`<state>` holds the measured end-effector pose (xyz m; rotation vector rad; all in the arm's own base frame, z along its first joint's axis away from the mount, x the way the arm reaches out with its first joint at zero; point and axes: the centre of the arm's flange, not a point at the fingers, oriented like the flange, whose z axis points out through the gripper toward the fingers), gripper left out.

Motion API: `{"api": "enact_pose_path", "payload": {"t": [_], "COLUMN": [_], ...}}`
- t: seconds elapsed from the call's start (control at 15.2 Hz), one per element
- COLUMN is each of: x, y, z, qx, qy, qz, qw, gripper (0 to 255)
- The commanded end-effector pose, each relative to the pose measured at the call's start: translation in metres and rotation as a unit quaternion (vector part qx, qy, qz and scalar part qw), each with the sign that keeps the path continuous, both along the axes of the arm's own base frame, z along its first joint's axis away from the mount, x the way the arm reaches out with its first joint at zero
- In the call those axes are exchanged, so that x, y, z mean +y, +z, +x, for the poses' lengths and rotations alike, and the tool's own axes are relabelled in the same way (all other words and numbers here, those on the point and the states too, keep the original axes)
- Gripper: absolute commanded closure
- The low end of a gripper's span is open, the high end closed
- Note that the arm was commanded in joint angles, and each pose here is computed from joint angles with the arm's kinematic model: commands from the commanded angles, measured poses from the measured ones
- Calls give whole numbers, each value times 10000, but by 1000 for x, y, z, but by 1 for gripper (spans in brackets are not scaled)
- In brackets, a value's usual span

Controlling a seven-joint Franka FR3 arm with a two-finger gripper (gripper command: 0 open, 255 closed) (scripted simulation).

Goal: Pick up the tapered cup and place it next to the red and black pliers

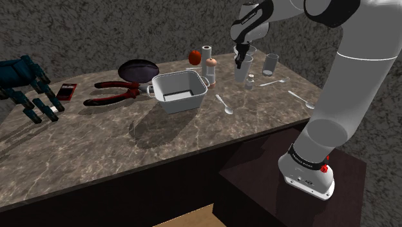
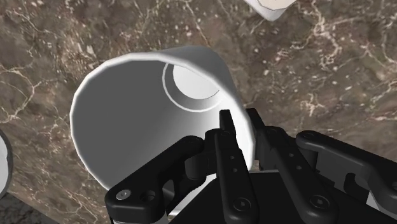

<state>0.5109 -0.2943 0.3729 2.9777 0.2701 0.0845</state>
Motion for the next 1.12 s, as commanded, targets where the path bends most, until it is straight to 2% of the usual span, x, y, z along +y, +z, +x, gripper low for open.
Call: {"api": "enact_pose_path", "payload": {"t": [0.0,1.06], "x": [0,0], "y": [0,84], "z": [0,0], "qx": [-2,-2], "qy": [0,0], "qz": [-1,-1], "qw": [10000,10000], "gripper": [255,255]}}
